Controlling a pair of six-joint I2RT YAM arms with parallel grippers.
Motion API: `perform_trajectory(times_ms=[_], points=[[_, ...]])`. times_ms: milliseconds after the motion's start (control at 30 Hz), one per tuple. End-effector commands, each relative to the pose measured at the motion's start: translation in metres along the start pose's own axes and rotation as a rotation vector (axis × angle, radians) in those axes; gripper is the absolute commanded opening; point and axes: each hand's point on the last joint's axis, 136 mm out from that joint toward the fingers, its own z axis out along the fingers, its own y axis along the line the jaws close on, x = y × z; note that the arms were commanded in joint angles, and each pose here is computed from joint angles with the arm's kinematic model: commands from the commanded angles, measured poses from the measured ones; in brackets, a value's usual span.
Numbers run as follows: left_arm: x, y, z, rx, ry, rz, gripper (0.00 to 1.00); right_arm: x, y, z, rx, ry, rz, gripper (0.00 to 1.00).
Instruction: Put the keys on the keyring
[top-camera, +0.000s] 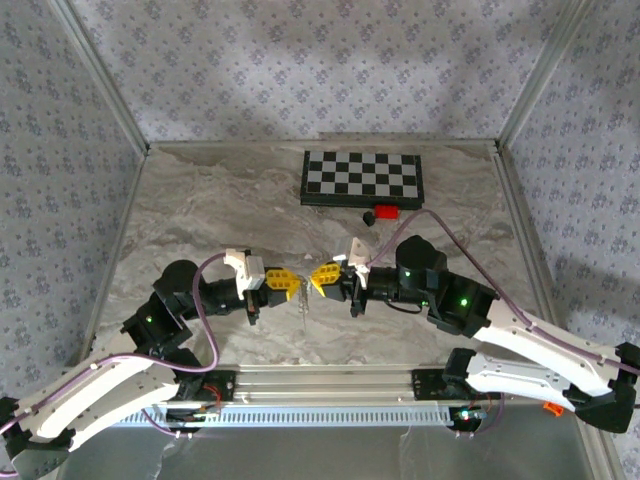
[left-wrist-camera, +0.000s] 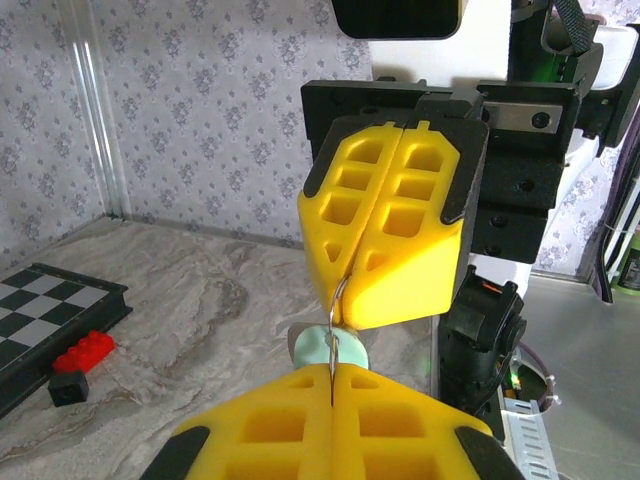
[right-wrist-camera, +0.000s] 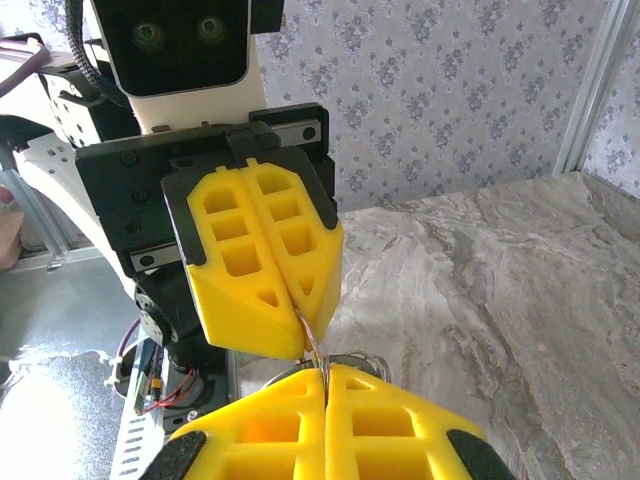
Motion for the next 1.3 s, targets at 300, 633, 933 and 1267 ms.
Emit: perform_trajectory(times_ms=[300, 633, 933, 1267], points=[[-0.0184, -0.0075, -0.0024, 0.029, -0.059, 0.023, 0.0, -0.0061, 0.0015, 0.0011, -0.018, -0.023, -0.001, 0.0], [-0.0196, -0.0074, -0.0022, 0.029, -0.06, 0.025, 0.0, -0.008, 0.0033, -0.0015, -0.024, -0.033, 0.002, 0.0], [-0.02, -0.0069, -0.002, 0.027, -0.06, 0.026, 0.0, -0.0086, 0.0043, -0.0022, -0.029, -0.035, -0.001, 0.0], [-0.0203, -0.0074, -0.0016, 0.03, -0.061, 0.028, 0.0, -0.0068, 0.0068, -0.002, -0.04, -0.036, 0.003, 0.0]])
